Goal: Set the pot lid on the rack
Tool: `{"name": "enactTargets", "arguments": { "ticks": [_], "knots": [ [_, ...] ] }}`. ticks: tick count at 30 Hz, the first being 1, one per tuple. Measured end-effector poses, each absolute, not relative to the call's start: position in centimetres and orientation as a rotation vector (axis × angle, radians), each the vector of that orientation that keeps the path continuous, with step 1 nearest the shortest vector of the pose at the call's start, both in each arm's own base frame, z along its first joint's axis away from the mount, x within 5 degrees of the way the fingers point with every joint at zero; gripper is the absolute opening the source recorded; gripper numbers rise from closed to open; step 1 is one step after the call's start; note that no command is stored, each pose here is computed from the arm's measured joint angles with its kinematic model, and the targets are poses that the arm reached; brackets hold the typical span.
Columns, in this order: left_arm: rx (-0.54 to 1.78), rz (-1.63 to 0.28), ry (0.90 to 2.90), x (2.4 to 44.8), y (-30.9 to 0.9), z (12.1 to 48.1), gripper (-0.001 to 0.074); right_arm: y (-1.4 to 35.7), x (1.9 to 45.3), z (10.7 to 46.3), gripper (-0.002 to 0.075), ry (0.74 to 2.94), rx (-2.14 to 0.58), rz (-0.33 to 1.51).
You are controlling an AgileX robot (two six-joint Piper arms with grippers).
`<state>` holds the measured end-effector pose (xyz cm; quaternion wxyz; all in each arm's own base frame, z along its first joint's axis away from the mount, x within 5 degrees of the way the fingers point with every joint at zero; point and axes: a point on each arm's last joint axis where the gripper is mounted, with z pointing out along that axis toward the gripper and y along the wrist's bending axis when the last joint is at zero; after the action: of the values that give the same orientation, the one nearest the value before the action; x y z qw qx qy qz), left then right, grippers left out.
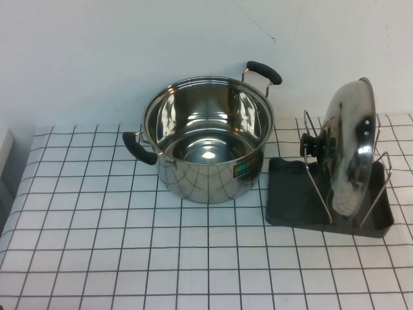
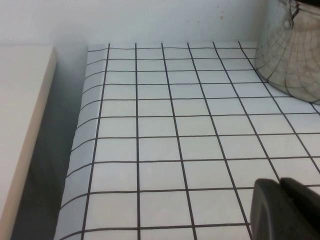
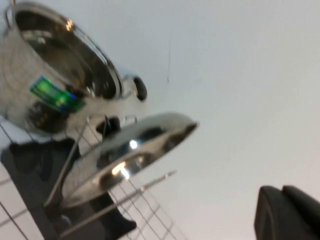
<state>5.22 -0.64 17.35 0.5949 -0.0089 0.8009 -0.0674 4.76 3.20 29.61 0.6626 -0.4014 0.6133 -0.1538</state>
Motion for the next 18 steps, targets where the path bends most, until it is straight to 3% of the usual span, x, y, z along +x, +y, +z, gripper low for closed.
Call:
{"name": "enactTargets", "arguments": {
  "ticks": [3,9,18],
  "knots": [
    [-0.020,-0.156,1.862,5.2,-0.6,17.3,-0.0002,2.3,4.9,27.4,-0.0001,1.462,-0.835,-0.412],
    [-0.020,-0.156,1.862,5.2,-0.6,17.3,-0.0002,0.2,5.4,23.0,-0.0002,1.682,-0.427,-0.345],
    [-0.020,-0.156,1.862,5.2,-0.6,17.3,-0.0002,-0.4,5.7,17.5,-0.0002,1.839,-0.270,-0.272]
  ]
}}
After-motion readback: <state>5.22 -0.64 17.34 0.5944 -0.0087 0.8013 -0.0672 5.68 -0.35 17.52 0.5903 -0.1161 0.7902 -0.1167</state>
